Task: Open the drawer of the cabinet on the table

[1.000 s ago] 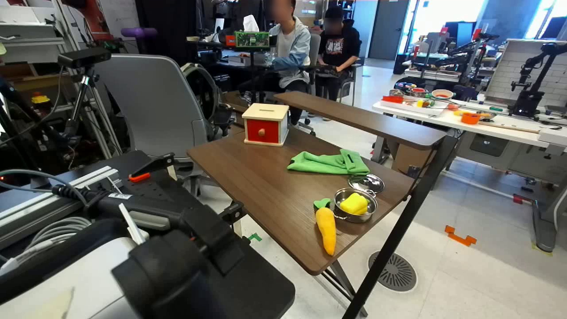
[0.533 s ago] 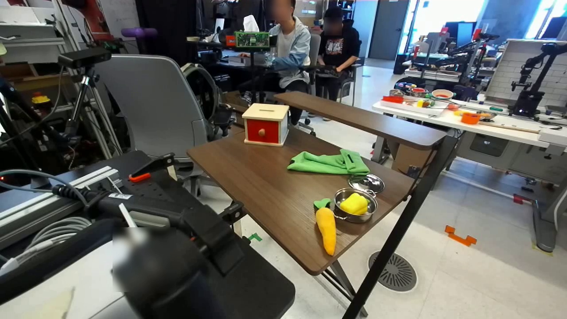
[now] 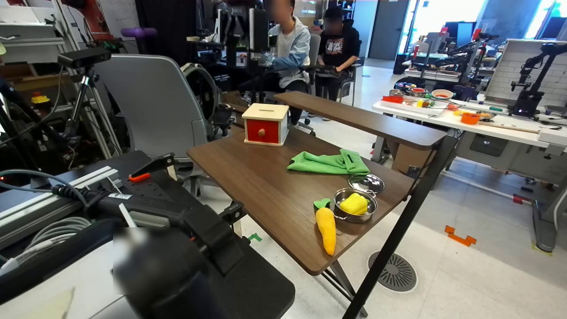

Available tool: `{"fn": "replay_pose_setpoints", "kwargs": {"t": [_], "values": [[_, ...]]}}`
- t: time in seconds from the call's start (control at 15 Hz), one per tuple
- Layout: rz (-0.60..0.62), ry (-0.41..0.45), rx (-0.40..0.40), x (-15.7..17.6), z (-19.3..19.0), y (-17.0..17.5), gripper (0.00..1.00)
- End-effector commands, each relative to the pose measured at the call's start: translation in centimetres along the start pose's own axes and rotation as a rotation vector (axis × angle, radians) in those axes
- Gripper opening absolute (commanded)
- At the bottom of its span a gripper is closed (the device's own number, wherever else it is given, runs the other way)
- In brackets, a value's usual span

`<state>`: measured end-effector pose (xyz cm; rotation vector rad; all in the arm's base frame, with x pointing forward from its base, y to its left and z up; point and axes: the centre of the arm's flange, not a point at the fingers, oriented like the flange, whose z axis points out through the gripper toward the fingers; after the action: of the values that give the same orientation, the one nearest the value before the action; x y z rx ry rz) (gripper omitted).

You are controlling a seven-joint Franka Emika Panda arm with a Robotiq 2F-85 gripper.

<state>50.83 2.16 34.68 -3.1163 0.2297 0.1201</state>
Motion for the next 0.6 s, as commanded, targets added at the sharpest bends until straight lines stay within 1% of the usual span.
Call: {"fn": "replay_pose_setpoints", "kwargs": {"t": [0.0, 0.07, 0.13, 0.27, 0.53], "values": [[-0.009, 0.062, 0.048, 4.7, 0.9, -4.2, 1.00], [-0.009, 0.079, 0.071, 5.2, 1.2, -5.0, 1.00], [-0.016, 0.046, 0.034, 3.0, 1.2, -3.3, 1.00], [-0.020, 0.057, 0.052, 4.1, 1.6, -4.6, 1.00], [-0.018, 0.060, 0.056, 4.4, 1.5, -4.7, 1.00]]}}
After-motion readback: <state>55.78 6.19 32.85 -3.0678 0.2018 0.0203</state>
